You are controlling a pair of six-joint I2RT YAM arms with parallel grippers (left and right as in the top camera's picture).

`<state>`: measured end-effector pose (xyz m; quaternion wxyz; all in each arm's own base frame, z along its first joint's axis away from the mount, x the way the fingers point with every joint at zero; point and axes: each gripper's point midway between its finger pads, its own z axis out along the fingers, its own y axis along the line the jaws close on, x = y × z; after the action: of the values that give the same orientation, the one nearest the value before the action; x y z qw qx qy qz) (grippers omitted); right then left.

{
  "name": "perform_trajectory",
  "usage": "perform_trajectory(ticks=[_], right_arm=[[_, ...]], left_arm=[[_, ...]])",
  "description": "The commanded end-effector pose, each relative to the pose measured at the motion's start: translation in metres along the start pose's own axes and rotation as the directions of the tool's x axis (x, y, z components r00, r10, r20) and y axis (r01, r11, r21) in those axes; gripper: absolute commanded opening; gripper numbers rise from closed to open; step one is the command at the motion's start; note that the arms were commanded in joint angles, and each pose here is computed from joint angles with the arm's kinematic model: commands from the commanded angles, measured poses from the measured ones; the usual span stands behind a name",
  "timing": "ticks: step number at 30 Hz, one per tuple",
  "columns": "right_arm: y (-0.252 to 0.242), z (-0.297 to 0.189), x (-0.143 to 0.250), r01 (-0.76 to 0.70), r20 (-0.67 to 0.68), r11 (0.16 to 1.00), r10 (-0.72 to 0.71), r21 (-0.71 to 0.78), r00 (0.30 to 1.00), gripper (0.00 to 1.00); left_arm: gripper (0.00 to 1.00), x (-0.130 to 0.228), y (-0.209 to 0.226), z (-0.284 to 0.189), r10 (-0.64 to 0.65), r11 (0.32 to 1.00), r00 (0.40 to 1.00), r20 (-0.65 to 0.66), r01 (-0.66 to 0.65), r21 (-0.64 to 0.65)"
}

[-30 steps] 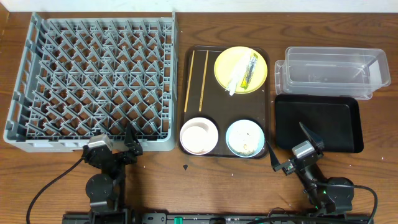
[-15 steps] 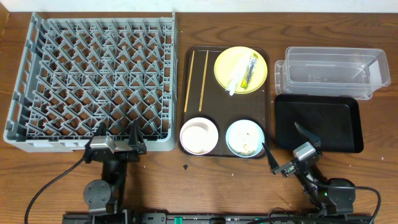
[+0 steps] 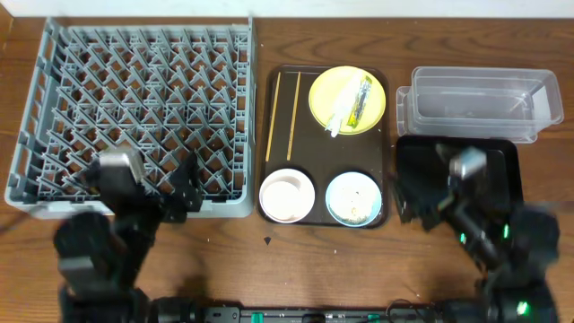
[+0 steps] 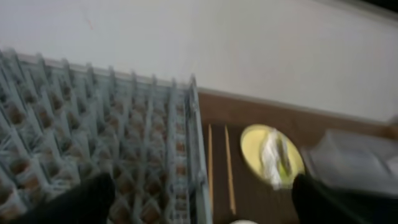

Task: Sort waste into correct bins and load items into the dishwasher
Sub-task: 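Reach right gripper to the snack wrapper on the yellow plate and grasp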

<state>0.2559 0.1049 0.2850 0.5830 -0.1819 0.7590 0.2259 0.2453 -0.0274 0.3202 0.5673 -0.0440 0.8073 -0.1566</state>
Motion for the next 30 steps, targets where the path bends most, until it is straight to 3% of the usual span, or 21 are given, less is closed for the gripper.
perform_trajectory(ticks=[1, 7, 10, 13, 16, 20, 23, 25, 30], right_arm=[[-0.009, 0.021, -0.021, -0.036, -0.128, 0.999, 0.033, -0.023, 0.991, 0.99], [-0.013, 0.066, -0.038, -0.213, -0.379, 0.974, 0.168, -0.078, 0.91, 0.99], [-0.005, 0.085, -0.04, -0.354, -0.446, 0.924, 0.258, -0.143, 0.857, 0.99], [0.003, 0.108, -0.046, -0.409, -0.435, 0.88, 0.279, -0.242, 0.856, 0.99], [-0.021, 0.137, -0.023, -0.42, -0.481, 0.907, 0.348, -0.046, 0.805, 0.94], [-0.055, 0.168, 0.019, -0.249, -0.553, 0.931, 0.359, 0.266, 0.752, 0.83], [-0.076, 0.187, 0.042, -0.139, -0.55, 0.893, 0.379, 0.427, 0.744, 0.74], [-0.092, 0.198, 0.061, -0.082, -0.531, 0.843, 0.408, 0.532, 0.743, 0.6], [-0.111, 0.218, 0.108, -0.051, -0.532, 0.779, 0.473, 0.625, 0.702, 0.57]], left_arm=[[0.92, -0.01, -0.013, 0.008, -0.04, 0.998, 0.992, -0.124, 0.045, 0.037], [0.92, -0.009, -0.009, 0.019, -0.07, 0.997, 0.975, -0.212, 0.075, 0.014], [0.92, -0.008, -0.01, 0.019, -0.072, 0.997, 0.973, -0.217, 0.078, 0.017], [0.92, -0.004, -0.009, 0.019, -0.077, 0.997, 0.97, -0.231, 0.082, 0.011], [0.92, 0.0, -0.008, 0.018, -0.084, 0.996, 0.965, -0.25, 0.088, 0.005], [0.92, 0.001, -0.008, 0.018, -0.086, 0.996, 0.963, -0.254, 0.089, 0.003], [0.92, 0.001, -0.008, 0.018, -0.086, 0.996, 0.963, -0.254, 0.089, 0.003], [0.92, 0.001, -0.008, 0.018, -0.086, 0.996, 0.963, -0.254, 0.089, 0.004], [0.92, 0.001, -0.008, 0.018, -0.086, 0.996, 0.963, -0.254, 0.089, 0.003]])
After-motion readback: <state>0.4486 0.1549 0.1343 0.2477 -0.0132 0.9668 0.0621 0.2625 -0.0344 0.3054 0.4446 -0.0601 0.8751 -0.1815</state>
